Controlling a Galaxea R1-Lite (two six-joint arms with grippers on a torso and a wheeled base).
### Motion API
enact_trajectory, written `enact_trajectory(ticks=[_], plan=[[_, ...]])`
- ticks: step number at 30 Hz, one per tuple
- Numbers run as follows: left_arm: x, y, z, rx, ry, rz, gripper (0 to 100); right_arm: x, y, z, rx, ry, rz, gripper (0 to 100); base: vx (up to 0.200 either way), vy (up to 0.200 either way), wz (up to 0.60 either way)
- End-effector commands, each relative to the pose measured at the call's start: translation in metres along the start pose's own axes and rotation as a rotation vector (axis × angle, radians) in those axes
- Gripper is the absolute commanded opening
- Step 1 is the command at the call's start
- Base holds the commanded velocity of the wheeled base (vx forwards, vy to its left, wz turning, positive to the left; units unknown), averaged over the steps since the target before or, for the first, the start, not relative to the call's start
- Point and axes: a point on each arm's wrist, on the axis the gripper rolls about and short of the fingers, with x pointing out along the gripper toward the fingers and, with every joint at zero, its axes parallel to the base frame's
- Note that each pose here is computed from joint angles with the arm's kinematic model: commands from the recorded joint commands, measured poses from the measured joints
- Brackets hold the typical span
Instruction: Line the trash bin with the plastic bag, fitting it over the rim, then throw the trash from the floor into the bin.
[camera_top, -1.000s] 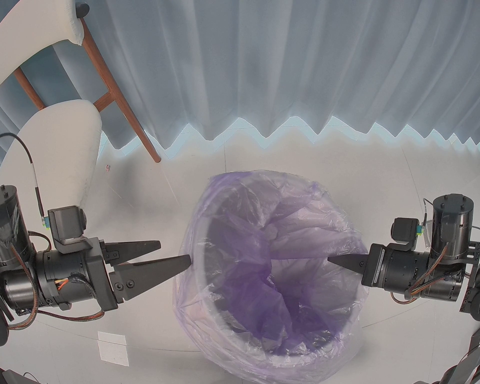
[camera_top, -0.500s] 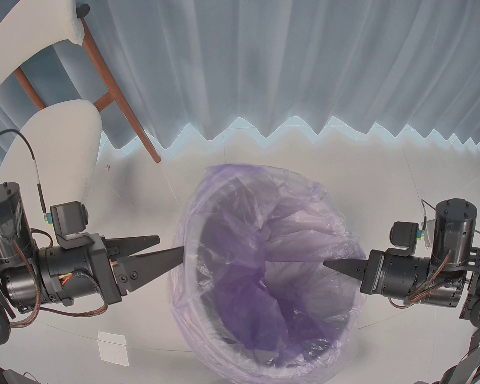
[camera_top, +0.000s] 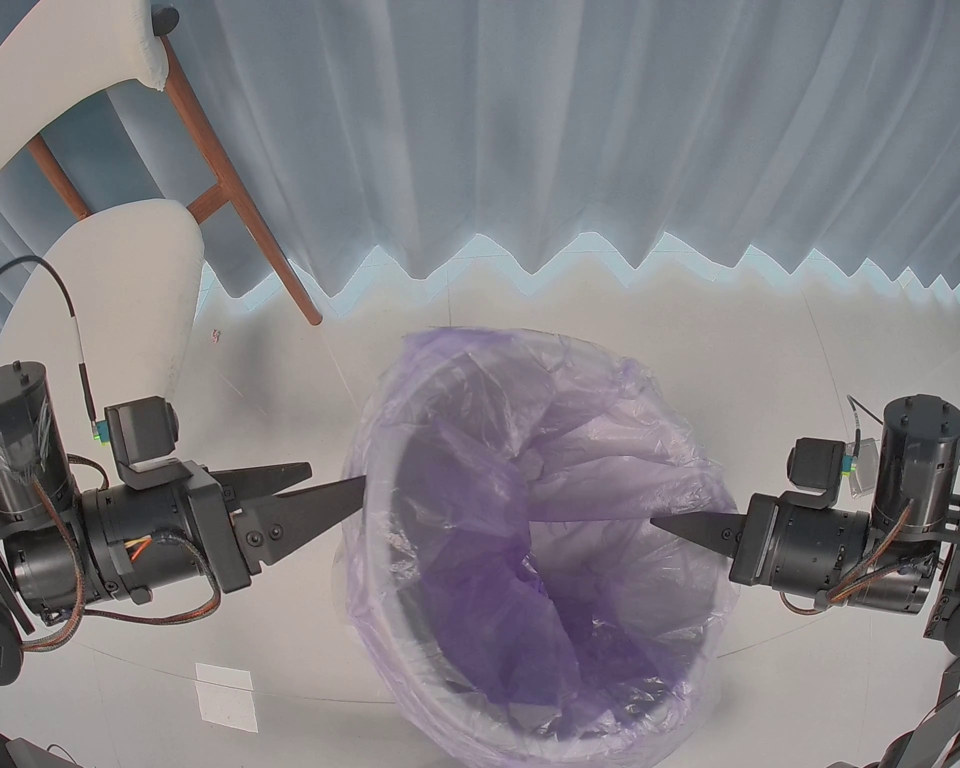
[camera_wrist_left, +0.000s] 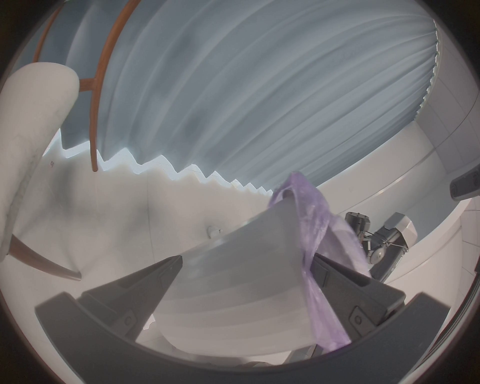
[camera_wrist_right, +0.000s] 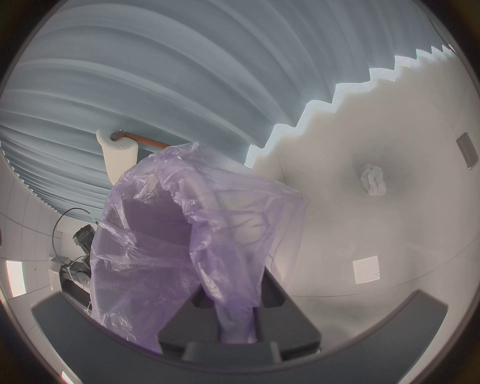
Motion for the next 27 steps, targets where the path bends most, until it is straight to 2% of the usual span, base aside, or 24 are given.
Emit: enact_trajectory(ticks=[1,3,5,16,21,27], plan=[[0.005,0.003,0.000,-0.008,0.004,0.027,100,-0.008,0.003,0.001,-0.003,0.001,0.038,0,0.000,0.000,0.00],[0.008,0.007,0.001,-0.013,0.000,0.063,100,-0.017,0.007,0.002,0.003,0.011,0.101,0,0.000,0.000,0.00],[0.011,0.009,0.000,-0.015,-0.002,0.084,100,-0.020,0.009,0.003,0.013,0.012,0.121,0,0.000,0.000,0.00],[0.015,0.012,-0.001,-0.020,-0.003,0.126,100,-0.019,0.008,0.003,0.019,0.014,0.121,0,0.000,0.000,0.00],[0.014,0.012,-0.002,-0.021,0.000,0.128,100,-0.018,0.008,0.008,0.021,-0.013,0.125,0,0.000,0.000,0.00],[0.013,0.014,-0.008,-0.028,0.025,0.136,100,-0.014,0.004,0.018,0.015,-0.099,0.146,0,0.000,0.000,0.00]])
